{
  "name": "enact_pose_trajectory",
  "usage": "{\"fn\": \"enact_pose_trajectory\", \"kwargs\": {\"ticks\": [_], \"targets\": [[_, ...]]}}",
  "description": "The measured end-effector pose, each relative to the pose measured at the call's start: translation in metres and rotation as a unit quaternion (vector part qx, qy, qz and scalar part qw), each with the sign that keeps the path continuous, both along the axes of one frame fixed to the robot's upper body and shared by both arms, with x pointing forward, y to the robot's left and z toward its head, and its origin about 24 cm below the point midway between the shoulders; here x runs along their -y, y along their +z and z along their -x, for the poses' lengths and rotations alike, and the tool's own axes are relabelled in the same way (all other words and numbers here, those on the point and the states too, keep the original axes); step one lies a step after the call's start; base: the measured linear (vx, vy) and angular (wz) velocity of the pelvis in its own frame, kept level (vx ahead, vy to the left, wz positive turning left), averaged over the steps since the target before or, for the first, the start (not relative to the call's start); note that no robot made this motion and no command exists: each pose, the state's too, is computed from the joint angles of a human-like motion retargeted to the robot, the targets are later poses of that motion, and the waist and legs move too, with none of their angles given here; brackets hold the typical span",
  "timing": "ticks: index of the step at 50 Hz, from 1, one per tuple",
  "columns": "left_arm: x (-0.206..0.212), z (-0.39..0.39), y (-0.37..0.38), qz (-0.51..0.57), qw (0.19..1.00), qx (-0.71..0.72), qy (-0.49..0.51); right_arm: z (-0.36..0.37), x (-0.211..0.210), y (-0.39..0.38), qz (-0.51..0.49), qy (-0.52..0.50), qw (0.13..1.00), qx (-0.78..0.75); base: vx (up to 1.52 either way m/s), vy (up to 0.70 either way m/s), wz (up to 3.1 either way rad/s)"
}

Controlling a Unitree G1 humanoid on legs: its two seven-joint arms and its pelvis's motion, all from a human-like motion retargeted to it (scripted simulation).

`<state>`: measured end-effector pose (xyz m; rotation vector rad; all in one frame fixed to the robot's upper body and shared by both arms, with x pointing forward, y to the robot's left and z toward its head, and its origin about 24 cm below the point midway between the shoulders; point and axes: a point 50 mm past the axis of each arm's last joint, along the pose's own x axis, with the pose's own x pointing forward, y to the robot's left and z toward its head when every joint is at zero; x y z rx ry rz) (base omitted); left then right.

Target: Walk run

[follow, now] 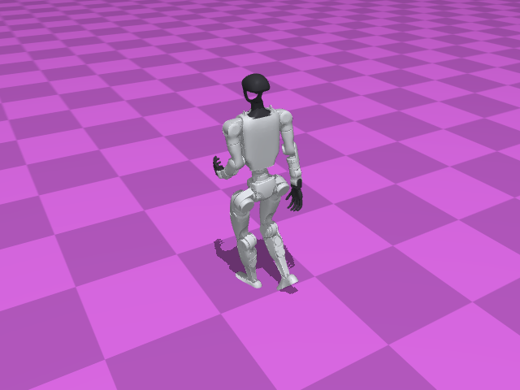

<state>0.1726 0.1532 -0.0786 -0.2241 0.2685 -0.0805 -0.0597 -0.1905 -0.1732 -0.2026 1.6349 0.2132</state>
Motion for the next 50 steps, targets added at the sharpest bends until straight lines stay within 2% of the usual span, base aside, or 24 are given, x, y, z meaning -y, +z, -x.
{"fn": "enact_pose_trajectory", "kwargs": {"ticks": [8, 12, 23, 32, 41, 45, 50], "targets": [[-0.005, -0.027, 0.023, -0.010, 0.997, 0.064, -0.029, 0.033, -0.004, 0.006, 0.029, -0.056, 0.997, -0.035, 0.74, -0.11, 0.77], [-0.010, -0.033, 0.027, -0.008, 0.997, 0.072, -0.024, 0.038, -0.011, 0.007, 0.007, -0.084, 0.995, -0.052, 0.88, -0.28, -0.04], [0.014, 0.002, -0.003, 0.051, 0.999, -0.001, -0.020, 0.023, -0.002, 0.004, 0.034, -0.072, 0.997, -0.025, 0.93, -0.38, 0.50], [0.017, 0.021, -0.012, 0.040, 0.998, -0.026, -0.045, -0.082, 0.029, -0.001, 0.077, 0.002, 0.990, 0.121, 0.77, -0.39, -0.12], [0.003, 0.029, -0.008, 0.016, 1.000, -0.018, -0.017, -0.199, 0.050, 0.028, 0.122, 0.094, 0.938, 0.311, 0.71, -0.25, -0.94], [-0.001, 0.034, -0.009, 0.014, 1.000, -0.026, 0.006, -0.223, 0.059, 0.040, 0.134, 0.108, 0.921, 0.348, 0.89, -0.15, -0.42], [-0.010, 0.038, -0.011, 0.008, 0.999, -0.035, 0.017, -0.210, 0.055, 0.034, 0.136, 0.091, 0.925, 0.342, 0.96, -0.11, -0.41]]}}
